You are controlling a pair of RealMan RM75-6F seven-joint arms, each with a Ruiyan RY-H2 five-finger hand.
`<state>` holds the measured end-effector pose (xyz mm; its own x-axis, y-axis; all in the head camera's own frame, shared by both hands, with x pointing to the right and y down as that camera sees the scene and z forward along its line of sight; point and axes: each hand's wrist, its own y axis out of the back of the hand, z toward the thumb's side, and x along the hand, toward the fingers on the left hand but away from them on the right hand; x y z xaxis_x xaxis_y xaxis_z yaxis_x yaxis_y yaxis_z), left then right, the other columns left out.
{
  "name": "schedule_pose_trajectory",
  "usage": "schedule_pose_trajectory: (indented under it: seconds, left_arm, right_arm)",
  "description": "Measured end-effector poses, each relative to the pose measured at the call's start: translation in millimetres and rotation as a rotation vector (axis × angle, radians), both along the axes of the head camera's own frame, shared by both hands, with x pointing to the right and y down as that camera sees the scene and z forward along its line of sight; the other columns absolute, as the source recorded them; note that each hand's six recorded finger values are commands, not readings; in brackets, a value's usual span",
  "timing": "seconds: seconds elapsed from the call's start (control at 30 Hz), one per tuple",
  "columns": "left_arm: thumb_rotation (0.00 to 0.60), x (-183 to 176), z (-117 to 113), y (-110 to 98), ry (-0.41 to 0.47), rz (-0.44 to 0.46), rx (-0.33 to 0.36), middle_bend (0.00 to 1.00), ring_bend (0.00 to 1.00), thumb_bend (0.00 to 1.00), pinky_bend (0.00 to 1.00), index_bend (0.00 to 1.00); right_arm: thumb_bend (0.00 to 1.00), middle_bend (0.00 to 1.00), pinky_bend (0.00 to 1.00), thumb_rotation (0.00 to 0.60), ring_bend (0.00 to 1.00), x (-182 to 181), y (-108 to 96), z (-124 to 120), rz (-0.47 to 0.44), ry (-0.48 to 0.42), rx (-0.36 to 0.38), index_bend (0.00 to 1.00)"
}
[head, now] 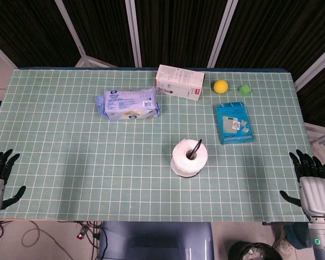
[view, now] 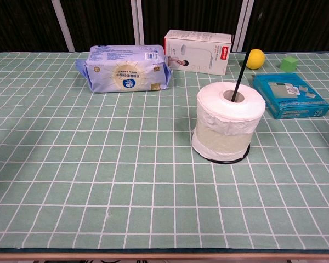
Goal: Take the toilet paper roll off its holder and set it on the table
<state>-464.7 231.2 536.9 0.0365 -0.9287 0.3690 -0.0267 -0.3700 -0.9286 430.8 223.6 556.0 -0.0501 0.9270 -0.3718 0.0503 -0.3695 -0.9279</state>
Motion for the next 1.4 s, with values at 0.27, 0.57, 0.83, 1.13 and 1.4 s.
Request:
schedule_pose_trajectory:
  seconds: [0.27,0.57,0.83,1.13,1.4]
  left_arm:
    - [0.600,0.4,-0.9,0.8,0.001,0.003,0.001,0.00,0.00,0.25,0.01,0.10]
    - [0.600,-1.3,-3.7,0.4,0.005,-0.004,0.010,0.00,0.00,0.25,0.01,0.10]
    - [0.600,-0.7,-5.9,1.8,0.006,-0.006,0.015,0.00,0.00,0.25,0.01,0.09]
    - [0.600,0.5,-9.2,4.0,0.006,-0.004,0.024,0.00,0.00,0.25,0.01,0.09]
    - [0.600,0.9,-9.4,4.1,0.006,-0.005,0.025,0.00,0.00,0.25,0.01,0.09]
  right_arm:
    - [0.14,0.00,0.01,0.600,0.00,0.2,0.2,-1.8,0.000,-0.003,0.005,0.00]
    - [0.14,0.00,0.01,0.600,0.00,1.7,0.3,-2.9,0.007,-0.001,0.005,0.00]
    - [0.14,0.00,0.01,0.600,0.00,0.4,1.2,-3.6,0.019,-0.003,0.013,0.00]
    - [0.09,0.00,0.01,0.600,0.00,-6.1,4.6,0.8,0.110,-0.184,-0.030,0.00]
    - [0.00,0.00,0.00,0.600,0.00,-26.3,-7.6,23.9,0.211,-0.517,-0.150,0.00]
